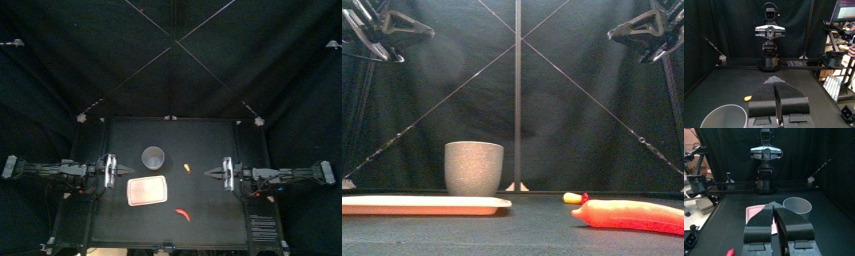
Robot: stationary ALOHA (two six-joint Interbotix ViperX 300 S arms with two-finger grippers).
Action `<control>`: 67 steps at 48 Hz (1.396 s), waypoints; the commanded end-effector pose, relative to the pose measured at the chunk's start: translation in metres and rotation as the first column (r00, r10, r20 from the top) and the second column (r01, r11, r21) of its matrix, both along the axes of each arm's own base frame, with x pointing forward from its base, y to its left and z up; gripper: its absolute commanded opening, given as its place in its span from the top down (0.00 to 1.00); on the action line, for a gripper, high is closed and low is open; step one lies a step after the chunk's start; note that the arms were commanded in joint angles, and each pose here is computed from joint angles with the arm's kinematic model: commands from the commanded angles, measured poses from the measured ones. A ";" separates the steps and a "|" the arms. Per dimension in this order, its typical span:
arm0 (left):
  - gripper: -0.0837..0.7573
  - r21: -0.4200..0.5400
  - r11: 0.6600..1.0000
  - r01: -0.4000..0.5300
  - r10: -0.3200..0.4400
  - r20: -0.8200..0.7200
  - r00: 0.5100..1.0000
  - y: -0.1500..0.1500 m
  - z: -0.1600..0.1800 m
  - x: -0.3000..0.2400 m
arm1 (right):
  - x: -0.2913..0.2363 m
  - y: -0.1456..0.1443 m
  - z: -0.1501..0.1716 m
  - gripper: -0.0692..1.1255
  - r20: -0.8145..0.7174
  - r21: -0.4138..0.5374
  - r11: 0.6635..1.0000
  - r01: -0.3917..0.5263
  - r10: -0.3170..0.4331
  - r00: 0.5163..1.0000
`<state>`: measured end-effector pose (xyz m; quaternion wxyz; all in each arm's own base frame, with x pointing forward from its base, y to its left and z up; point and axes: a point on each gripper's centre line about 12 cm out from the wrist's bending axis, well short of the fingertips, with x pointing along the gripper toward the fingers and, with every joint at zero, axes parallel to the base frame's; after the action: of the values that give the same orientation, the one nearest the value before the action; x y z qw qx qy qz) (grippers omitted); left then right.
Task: Pick the red chile then place it in the grey bowl
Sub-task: Pick the red chile
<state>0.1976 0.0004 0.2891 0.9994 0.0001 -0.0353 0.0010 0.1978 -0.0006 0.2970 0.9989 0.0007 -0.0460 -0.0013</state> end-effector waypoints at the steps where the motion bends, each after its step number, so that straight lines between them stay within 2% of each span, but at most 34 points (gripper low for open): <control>1: 0.98 0.005 1.000 -0.013 0.013 0.031 0.999 0.003 0.007 -0.001 | 0.006 0.000 -0.001 0.96 -0.018 0.056 0.998 -0.001 0.002 1.000; 3: 0.96 0.003 1.000 -0.015 0.015 0.031 0.999 0.003 0.007 -0.002 | 0.010 -0.001 -0.002 0.94 -0.032 0.126 0.992 0.009 -0.005 0.999; 6: 0.94 0.003 1.000 -0.015 0.015 0.035 0.999 0.003 0.007 -0.004 | 0.018 -0.003 -0.005 0.91 -0.075 0.270 0.962 0.031 -0.011 0.997; 10: 0.93 0.005 1.000 -0.016 0.016 0.041 0.999 0.003 0.007 -0.006 | 0.031 -0.001 -0.016 0.89 -0.174 0.445 0.893 0.069 0.010 0.985; 14: 0.93 0.005 1.000 -0.017 0.016 0.044 0.999 0.003 0.007 -0.008 | 0.048 0.014 -0.029 0.89 -0.289 0.580 0.808 0.104 0.085 0.954; 20: 0.93 0.003 1.000 -0.021 0.021 0.043 0.999 0.004 0.006 -0.008 | 0.071 0.044 -0.040 0.89 -0.377 0.666 0.736 0.119 0.195 0.906; 25: 0.93 0.002 1.000 -0.024 0.024 0.041 0.999 0.005 0.006 -0.008 | 0.088 0.063 -0.050 0.88 -0.431 0.708 0.690 0.153 0.250 0.867; 30: 0.93 0.002 1.000 -0.026 0.026 0.041 0.999 0.005 0.006 -0.008 | 0.104 0.074 -0.073 0.88 -0.538 0.720 0.644 0.260 0.280 0.795; 34: 0.93 0.002 1.000 -0.026 0.026 0.041 0.999 0.005 0.006 -0.008 | 0.115 0.081 -0.092 0.88 -0.625 0.697 0.628 0.346 0.295 0.723; 38: 0.93 0.003 1.000 -0.028 0.027 0.040 0.999 0.005 0.005 -0.008 | 0.126 0.085 -0.110 0.87 -0.697 0.657 0.630 0.414 0.299 0.651; 40: 0.93 0.002 1.000 -0.029 0.029 0.038 0.999 0.005 0.004 -0.008 | 0.133 0.088 -0.118 0.86 -0.729 0.631 0.642 0.434 0.300 0.616; 47: 0.93 0.002 0.999 -0.040 0.040 0.034 0.999 0.007 0.002 -0.008 | 0.160 0.098 -0.135 0.76 -0.818 0.535 0.708 0.461 0.296 0.493; 50: 0.93 0.000 0.999 -0.043 0.043 0.034 0.999 0.008 0.002 -0.008 | 0.170 0.101 -0.140 0.66 -0.865 0.464 0.759 0.456 0.279 0.416; 54: 0.93 0.000 0.999 -0.044 0.044 0.034 0.998 0.008 0.002 -0.008 | 0.180 0.104 -0.142 0.52 -0.904 0.397 0.799 0.451 0.257 0.342; 59: 0.93 0.000 0.999 -0.046 0.046 0.034 0.998 0.009 0.002 -0.009 | 0.189 0.108 -0.144 0.32 -0.934 0.336 0.819 0.466 0.229 0.273; 64: 0.93 0.000 0.999 -0.044 0.044 0.034 0.998 0.008 0.002 -0.009 | 0.194 0.113 -0.147 0.13 -0.954 0.279 0.835 0.474 0.187 0.233; 67: 0.93 0.000 0.999 -0.044 0.044 0.035 0.998 0.008 0.002 -0.009 | 0.195 0.120 -0.150 0.06 -0.961 0.255 0.843 0.475 0.168 0.218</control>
<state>0.1882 0.0084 0.2857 0.9988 0.0017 -0.0437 0.0223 0.3860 0.1114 0.1328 0.7523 0.2616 0.5924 -0.1209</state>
